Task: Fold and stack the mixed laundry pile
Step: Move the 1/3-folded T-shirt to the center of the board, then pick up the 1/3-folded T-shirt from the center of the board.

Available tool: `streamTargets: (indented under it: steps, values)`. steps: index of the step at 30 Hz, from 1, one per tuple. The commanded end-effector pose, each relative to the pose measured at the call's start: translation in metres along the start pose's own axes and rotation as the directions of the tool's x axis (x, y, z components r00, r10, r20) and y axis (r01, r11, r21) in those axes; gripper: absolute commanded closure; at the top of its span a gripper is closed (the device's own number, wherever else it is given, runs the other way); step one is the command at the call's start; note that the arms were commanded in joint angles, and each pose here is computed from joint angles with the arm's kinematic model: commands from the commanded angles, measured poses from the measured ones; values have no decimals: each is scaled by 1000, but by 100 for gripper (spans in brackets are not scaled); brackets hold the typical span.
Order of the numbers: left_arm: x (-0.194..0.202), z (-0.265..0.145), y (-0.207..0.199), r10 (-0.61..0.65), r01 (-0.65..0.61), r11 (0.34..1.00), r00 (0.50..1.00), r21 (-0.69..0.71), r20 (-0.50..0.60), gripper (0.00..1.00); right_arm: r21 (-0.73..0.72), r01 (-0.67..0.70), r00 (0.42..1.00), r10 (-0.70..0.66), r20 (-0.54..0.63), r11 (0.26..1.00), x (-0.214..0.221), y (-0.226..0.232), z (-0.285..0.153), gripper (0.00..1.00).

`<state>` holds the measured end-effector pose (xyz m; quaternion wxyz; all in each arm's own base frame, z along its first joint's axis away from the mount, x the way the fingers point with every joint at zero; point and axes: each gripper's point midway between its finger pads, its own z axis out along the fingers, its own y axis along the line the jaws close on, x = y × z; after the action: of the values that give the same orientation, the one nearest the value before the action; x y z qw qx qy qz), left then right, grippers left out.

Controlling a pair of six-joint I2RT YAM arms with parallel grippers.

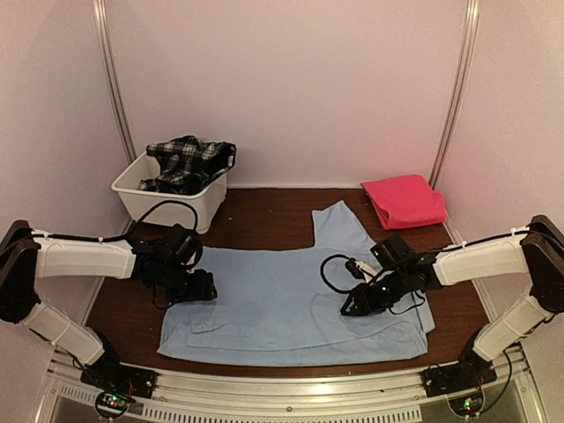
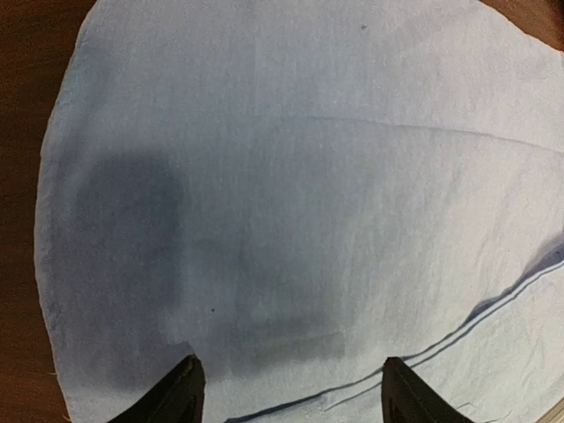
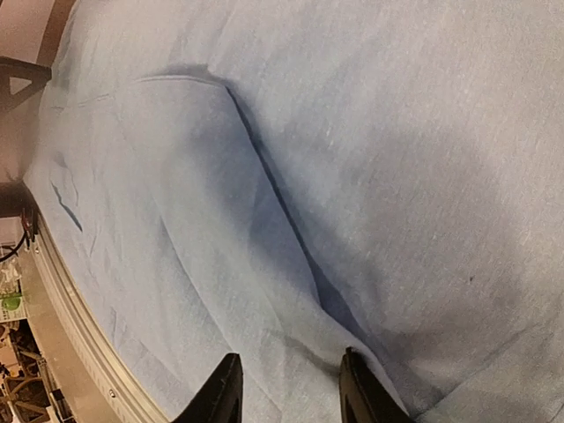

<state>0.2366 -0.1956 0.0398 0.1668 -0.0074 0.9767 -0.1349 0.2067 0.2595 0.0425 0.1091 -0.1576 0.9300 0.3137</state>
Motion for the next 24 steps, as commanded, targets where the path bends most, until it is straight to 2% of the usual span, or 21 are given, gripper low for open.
streamTargets:
  steps: [1, 6, 10, 12, 15, 20, 24]
  values:
    - [-2, 14, -1, -6, 7, 999, 1000, 49, -12, 30, 14, -25, 999, 25, -27, 1000, 17, -16, 11, 62]
    - [25, 22, 17, -17, 20, 999, 997, 31, -79, 30, -7, -89, 994, 89, -59, 996, 41, -21, 10, 63]
    - [13, 9, 10, 23, -21, 998, 999, 65, -28, 30, -73, -44, 999, 42, -25, 996, 31, -2, -5, 62]
    - [-11, -5, 7, 42, -45, 996, 998, 71, 45, 26, -84, 7, 999, -3, 54, 996, 1, 10, -23, 60]
    - [-52, -25, 6, 43, -55, 995, 989, 88, 139, 21, -53, 27, 979, -16, 205, 998, -54, 5, -54, 57]
    - [-108, -45, 15, -7, -27, 991, 968, 132, 252, 14, 10, -38, 927, 31, 373, 999, -138, -43, -93, 56]
    - [-137, -52, 23, -42, -1, 990, 953, 144, 300, 14, 132, -97, 909, 34, 414, 987, -183, -92, -97, 57]
